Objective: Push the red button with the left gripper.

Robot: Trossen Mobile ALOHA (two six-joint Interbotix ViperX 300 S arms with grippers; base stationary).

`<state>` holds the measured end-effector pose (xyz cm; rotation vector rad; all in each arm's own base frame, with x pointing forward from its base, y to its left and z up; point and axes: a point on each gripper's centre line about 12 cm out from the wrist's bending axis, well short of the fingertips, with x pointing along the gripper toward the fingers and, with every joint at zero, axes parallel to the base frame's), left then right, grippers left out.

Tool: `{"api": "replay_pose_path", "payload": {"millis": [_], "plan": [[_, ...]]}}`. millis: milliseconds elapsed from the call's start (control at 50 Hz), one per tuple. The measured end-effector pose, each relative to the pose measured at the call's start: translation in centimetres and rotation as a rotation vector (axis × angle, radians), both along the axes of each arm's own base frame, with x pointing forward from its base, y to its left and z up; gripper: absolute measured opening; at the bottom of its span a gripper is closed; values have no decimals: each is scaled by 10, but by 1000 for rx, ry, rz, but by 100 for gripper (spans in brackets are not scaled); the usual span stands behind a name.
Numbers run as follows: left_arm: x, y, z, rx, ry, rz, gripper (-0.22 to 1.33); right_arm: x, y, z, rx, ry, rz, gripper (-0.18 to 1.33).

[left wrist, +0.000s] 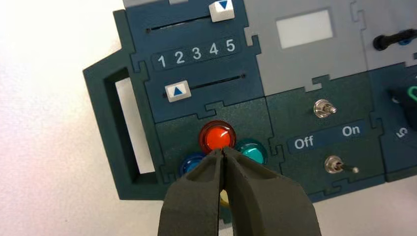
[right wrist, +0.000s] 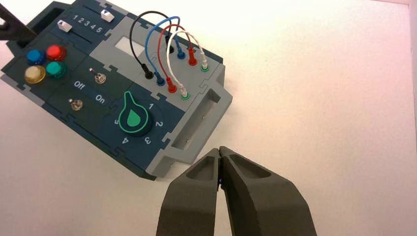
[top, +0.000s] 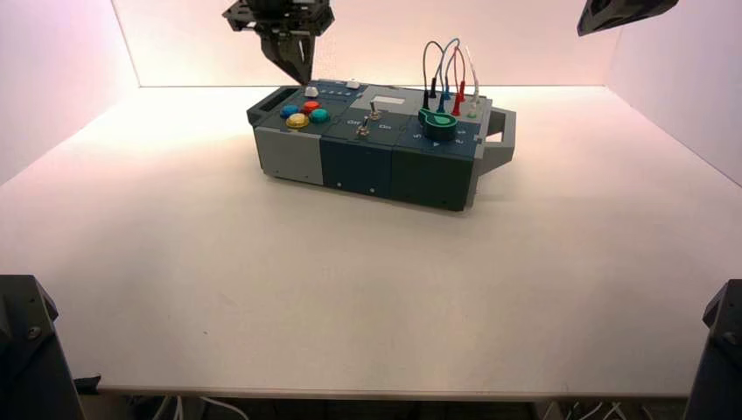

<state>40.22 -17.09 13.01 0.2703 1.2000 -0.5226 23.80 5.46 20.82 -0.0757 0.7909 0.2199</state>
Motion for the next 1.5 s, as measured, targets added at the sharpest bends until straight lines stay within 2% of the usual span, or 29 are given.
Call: {"api": "replay_pose_path", "payload": {"millis": [480, 940, 1080, 1200, 1280, 1300, 1500], "plan": [[7, -3, -29, 19, 50, -2, -16, 0, 0, 0, -1, 1, 1, -14], [9, -5, -29, 22, 62, -5, -16, 0, 0, -1, -2, 3, 1, -14], [8, -6, -19, 25, 76, -16, -16, 0, 0, 0, -2, -1, 2, -14], [10, -7, 7, 13, 58, -25, -16, 0, 0, -1, -2, 3, 1, -14], [9, -7, 15, 9, 54, -28, -16, 0, 0, 0, -3, 1, 2, -14], [8, -7, 24, 9, 55, -34, -16, 0, 0, 0, -3, 1, 2, -14], [-1, -3, 31, 27, 68, -61, -16, 0, 0, 0, -3, 1, 1, -14]]}}
